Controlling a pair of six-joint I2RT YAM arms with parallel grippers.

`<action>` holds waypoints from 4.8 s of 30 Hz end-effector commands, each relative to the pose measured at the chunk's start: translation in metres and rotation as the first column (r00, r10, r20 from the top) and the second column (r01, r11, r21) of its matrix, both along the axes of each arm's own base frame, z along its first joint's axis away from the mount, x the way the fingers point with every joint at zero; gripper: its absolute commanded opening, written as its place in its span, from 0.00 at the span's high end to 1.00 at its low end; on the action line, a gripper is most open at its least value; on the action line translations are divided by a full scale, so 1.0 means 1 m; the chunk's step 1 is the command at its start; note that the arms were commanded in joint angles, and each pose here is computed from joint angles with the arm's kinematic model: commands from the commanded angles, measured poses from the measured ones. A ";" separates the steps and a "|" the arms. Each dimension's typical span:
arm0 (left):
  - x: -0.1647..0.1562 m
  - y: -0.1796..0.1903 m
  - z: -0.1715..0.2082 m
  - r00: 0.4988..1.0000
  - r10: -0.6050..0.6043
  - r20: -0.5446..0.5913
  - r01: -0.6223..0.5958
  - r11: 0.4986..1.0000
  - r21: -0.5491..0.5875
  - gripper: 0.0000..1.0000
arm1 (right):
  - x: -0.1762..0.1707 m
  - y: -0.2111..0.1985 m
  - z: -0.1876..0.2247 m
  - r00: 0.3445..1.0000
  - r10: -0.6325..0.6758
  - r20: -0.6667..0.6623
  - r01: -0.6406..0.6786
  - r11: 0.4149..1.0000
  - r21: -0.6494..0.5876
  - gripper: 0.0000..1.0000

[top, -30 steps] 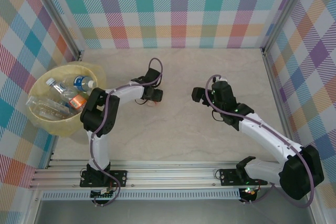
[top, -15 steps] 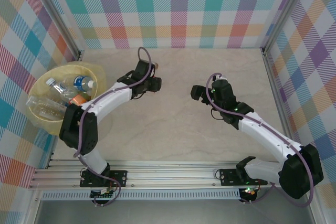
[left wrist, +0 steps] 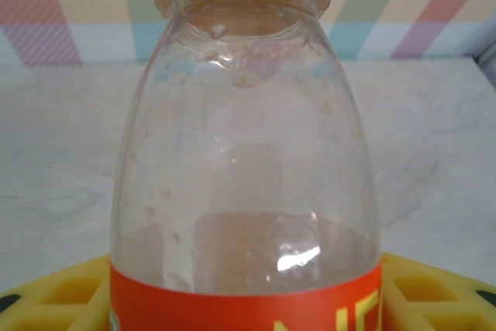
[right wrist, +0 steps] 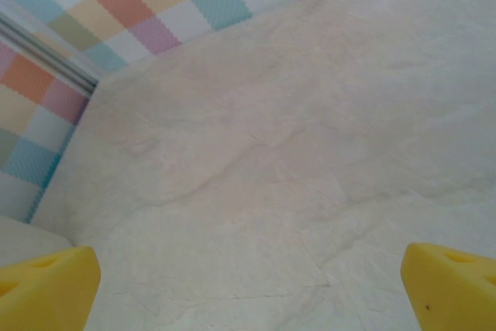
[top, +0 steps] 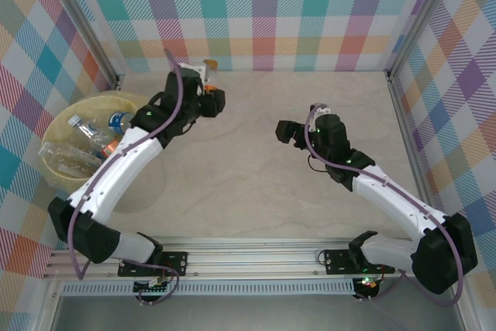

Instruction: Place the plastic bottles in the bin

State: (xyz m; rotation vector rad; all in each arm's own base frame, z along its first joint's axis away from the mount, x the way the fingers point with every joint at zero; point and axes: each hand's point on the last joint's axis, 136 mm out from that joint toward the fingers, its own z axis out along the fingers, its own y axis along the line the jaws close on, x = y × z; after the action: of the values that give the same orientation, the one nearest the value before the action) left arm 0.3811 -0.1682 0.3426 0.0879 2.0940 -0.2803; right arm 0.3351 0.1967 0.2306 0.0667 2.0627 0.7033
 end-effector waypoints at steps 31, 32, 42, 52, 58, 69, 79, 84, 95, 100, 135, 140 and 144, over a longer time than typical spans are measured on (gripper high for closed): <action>-0.090 0.274 0.064 0.493 0.865 0.097 -0.849 0.503 -0.161 0.58 | 0.006 0.021 0.022 0.990 0.102 0.100 -0.106 0.994 0.035 0.00; -0.090 0.278 0.065 0.465 0.880 0.095 -0.862 0.474 -0.182 0.58 | 0.007 0.022 0.022 0.989 0.107 0.101 -0.111 0.993 0.036 0.00; -0.115 0.298 0.033 0.236 0.972 0.019 -0.931 0.231 -0.283 0.57 | 0.011 0.035 0.046 0.979 0.168 0.116 -0.171 0.985 0.015 0.00; -0.118 0.294 0.024 0.260 0.965 -0.031 -0.930 0.242 -0.277 0.35 | 0.002 0.027 0.044 0.985 0.138 0.103 -0.144 0.988 0.050 0.00; -0.105 0.277 0.034 0.374 0.925 -0.074 -0.888 0.334 -0.316 0.14 | -0.004 0.015 0.040 0.988 0.100 0.118 -0.105 0.994 0.031 0.00; -0.097 0.258 0.062 0.490 0.869 -0.074 -0.807 0.419 -0.416 0.00 | -0.001 0.012 0.026 0.990 0.085 0.111 -0.086 0.996 0.010 0.00; -0.061 0.266 0.092 0.570 0.822 -0.002 -0.781 0.541 -0.313 0.00 | 0.000 0.010 0.020 0.993 0.074 0.093 -0.074 0.997 0.001 0.00; -0.023 0.276 0.062 0.647 0.751 -0.134 -0.750 0.593 -0.293 0.00 | 0.000 0.010 0.017 0.994 0.068 0.080 -0.068 0.998 0.006 0.00; -0.034 0.265 -0.029 0.656 0.684 -0.320 -0.753 0.624 -0.210 0.00 | 0.002 0.009 0.014 0.997 0.050 0.061 -0.051 0.999 0.016 0.00; -0.038 0.260 0.004 0.704 0.659 -0.264 -0.710 0.666 -0.229 0.00 | 0.003 0.012 0.014 0.997 0.059 0.051 -0.060 0.998 0.022 0.00; -0.089 0.021 0.097 0.980 -0.078 0.185 0.136 0.936 -0.326 0.00 | 0.003 -0.041 0.029 0.977 -0.142 0.161 0.161 0.981 -0.111 0.00; -0.055 -0.021 0.058 0.983 -0.062 0.172 0.096 0.975 -0.202 0.00 | -0.001 -0.064 0.030 0.962 -0.205 0.179 0.239 0.952 -0.193 0.00; -0.036 -0.029 0.016 0.985 -0.068 0.159 0.086 0.990 -0.109 0.00 | -0.003 -0.086 0.024 0.952 -0.237 0.196 0.288 0.910 -0.298 0.00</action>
State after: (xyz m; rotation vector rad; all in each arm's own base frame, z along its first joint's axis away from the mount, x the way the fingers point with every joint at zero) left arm 0.3338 -0.2072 0.3502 0.1234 2.0183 -0.5327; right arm 0.3357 0.1345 0.2628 0.1080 1.9290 0.3511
